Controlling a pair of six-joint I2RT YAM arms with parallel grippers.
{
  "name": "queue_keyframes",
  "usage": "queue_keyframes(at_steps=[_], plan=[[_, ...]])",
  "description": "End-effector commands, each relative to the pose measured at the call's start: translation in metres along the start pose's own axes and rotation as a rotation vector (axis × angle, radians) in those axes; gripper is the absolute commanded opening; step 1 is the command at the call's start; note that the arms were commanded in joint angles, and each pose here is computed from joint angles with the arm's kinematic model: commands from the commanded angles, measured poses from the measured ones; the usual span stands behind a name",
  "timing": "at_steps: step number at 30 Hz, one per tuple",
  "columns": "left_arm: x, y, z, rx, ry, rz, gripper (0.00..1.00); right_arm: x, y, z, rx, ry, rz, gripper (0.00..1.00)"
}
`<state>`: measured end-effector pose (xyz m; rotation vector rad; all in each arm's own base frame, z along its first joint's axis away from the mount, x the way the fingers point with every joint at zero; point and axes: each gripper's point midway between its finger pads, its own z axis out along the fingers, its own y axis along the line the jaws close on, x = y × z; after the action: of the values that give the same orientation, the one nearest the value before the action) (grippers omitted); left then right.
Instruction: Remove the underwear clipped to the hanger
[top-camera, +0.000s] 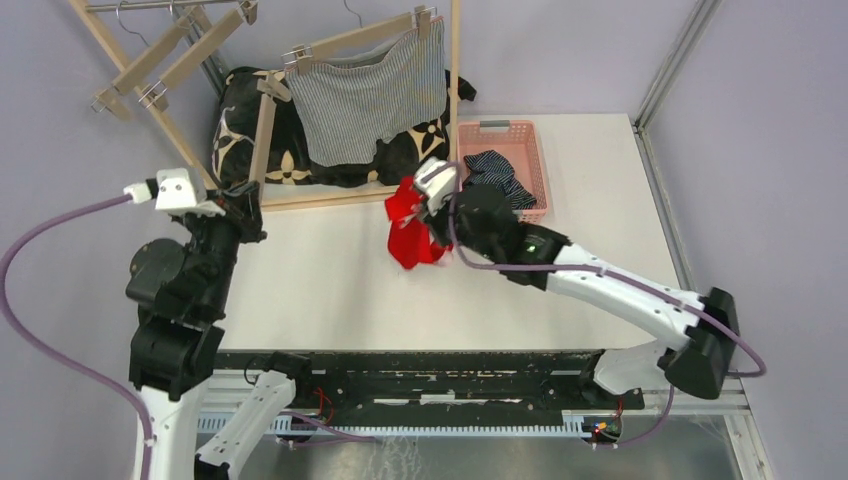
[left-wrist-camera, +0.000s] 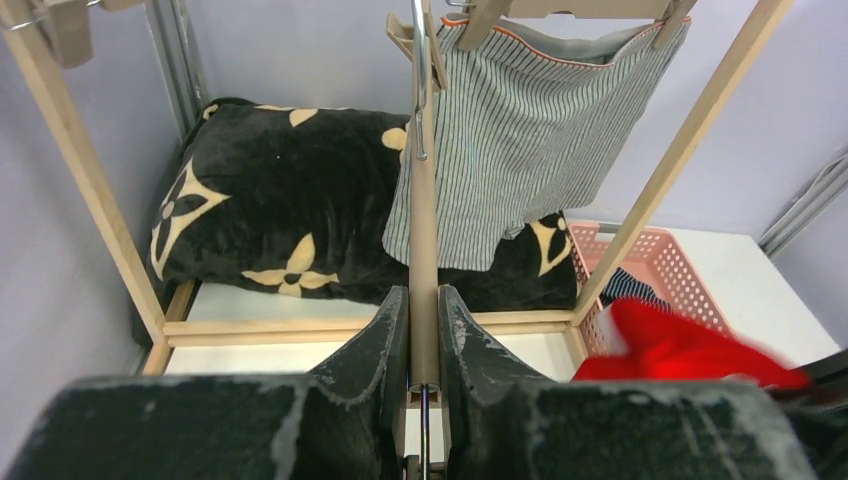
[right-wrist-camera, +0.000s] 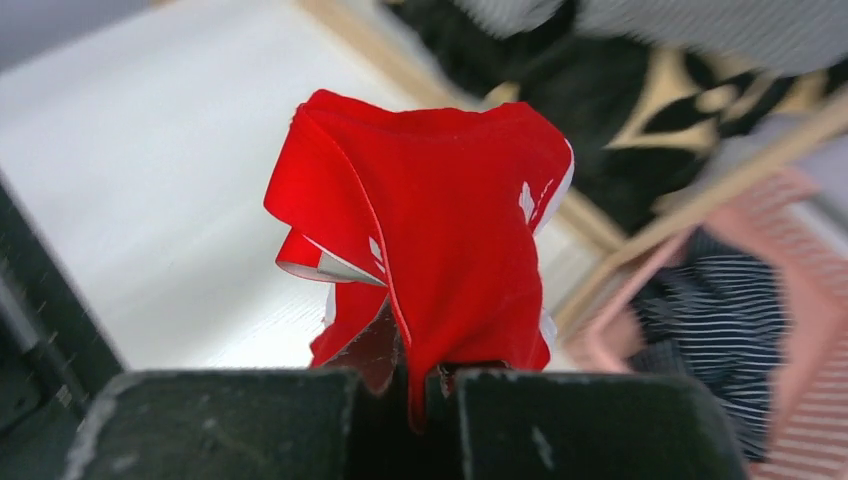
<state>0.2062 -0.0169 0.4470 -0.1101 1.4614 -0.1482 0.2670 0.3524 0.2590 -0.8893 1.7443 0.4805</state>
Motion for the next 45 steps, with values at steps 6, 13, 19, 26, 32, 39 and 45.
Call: queue_keyframes(at_steps=[6, 13, 19, 26, 32, 39, 45], plan=[[-0.044, -0.006, 0.049, -0.038, -0.065, 0.087, 0.03, -0.086, -0.16, -0.074, 0.376, -0.223, 0.055, 0.01], [-0.053, -0.01, 0.036, -0.003, -0.088, 0.068, 0.03, -0.08, -0.212, -0.07, 0.461, -0.196, 0.068, 0.01], [-0.047, -0.002, 0.01, -0.011, -0.091, 0.063, 0.03, -0.048, -0.235, -0.029, 0.424, -0.15, 0.156, 0.01], [-0.048, 0.015, 0.004, -0.092, -0.091, 0.109, 0.03, -0.024, -0.244, -0.005, 0.426, -0.094, 0.174, 0.01], [-0.055, 0.015, 0.017, -0.111, -0.095, 0.144, 0.03, 0.012, -0.267, 0.013, 0.48, -0.024, 0.193, 0.01], [-0.057, 0.009, 0.058, -0.119, -0.018, 0.255, 0.03, 0.041, -0.278, 0.035, 0.45, 0.008, 0.258, 0.01], [-0.059, -0.014, 0.099, -0.036, 0.018, 0.295, 0.03, 0.054, -0.283, 0.04, 0.455, 0.024, 0.28, 0.01]])
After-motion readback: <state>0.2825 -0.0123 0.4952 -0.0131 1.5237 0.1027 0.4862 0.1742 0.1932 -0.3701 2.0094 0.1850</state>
